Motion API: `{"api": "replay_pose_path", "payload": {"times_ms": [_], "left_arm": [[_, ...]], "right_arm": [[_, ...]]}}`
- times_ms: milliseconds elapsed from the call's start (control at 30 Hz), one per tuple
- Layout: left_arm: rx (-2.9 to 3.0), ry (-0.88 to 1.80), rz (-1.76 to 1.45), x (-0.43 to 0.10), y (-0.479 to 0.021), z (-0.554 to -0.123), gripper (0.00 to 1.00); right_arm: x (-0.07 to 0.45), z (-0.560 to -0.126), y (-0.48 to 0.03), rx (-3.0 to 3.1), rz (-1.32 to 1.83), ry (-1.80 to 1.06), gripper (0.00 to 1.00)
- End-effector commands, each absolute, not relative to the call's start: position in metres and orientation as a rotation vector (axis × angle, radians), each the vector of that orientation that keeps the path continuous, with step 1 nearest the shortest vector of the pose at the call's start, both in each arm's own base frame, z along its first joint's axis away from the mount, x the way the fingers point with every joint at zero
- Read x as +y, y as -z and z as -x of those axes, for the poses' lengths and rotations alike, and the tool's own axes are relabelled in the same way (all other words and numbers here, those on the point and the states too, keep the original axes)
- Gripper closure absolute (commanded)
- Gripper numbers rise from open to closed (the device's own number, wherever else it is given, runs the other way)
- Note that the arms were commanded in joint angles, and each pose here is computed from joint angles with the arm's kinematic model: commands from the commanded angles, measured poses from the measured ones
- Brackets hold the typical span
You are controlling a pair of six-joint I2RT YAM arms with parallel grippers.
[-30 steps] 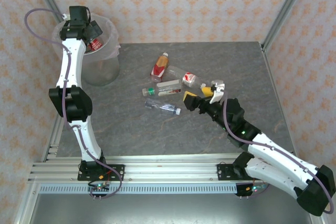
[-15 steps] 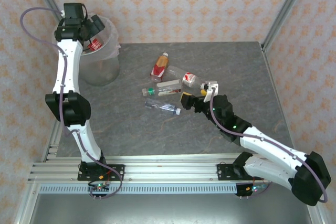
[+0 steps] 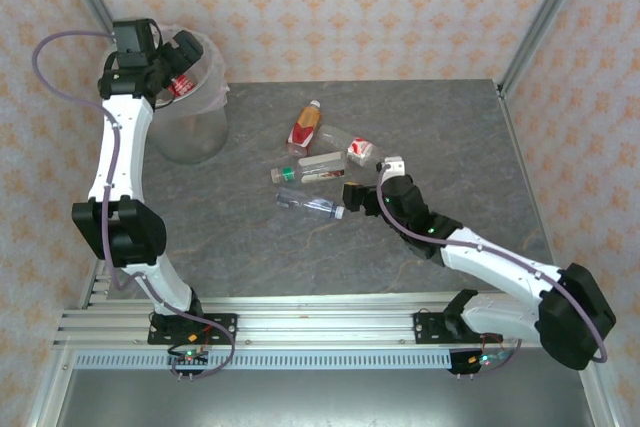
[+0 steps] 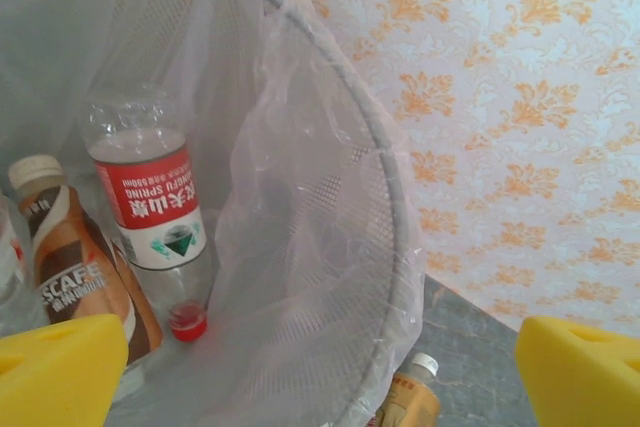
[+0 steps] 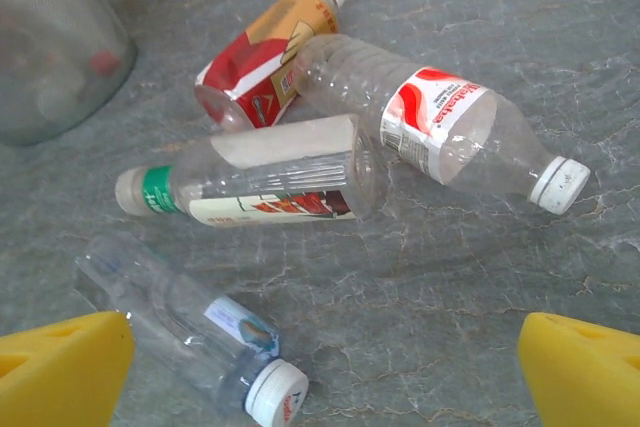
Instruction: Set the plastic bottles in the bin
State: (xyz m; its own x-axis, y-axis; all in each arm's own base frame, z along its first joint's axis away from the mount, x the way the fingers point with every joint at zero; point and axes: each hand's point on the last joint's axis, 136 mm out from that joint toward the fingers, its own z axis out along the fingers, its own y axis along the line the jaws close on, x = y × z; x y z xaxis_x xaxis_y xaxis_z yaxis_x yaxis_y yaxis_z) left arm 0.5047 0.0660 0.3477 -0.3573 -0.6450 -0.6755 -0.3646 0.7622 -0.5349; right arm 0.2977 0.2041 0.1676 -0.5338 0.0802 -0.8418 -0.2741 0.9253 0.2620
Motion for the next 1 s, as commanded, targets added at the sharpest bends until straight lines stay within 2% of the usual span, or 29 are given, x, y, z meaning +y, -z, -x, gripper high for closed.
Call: {"api": "replay_pose_path", "payload": {"times_ms": [0, 367, 767, 967], "left_arm": [[1.917, 0.437, 0.708, 0.048, -0.372, -0.503, 0.00], [1.952, 0.499, 0.595, -0.003, -0.363, -0.486, 0.00], [1.969, 0.601, 0.598, -0.026, -0.344, -0.438, 0.00], [2.008, 0.614, 0.638, -0.027, -0.323, -0.415, 0.00]], "right_arm": [[0.207, -0.303, -0.165, 2.138, 0.193, -0.450, 0.01], [0.231, -0.302, -0.118, 2.345, 0.398, -0.539, 0.00], [0.254, -0.302, -0.094, 2.376, 0.566, -0.592, 0.01], [0.265, -0.295, -0.077, 2.371, 0.771, -0.548, 0.04]]}}
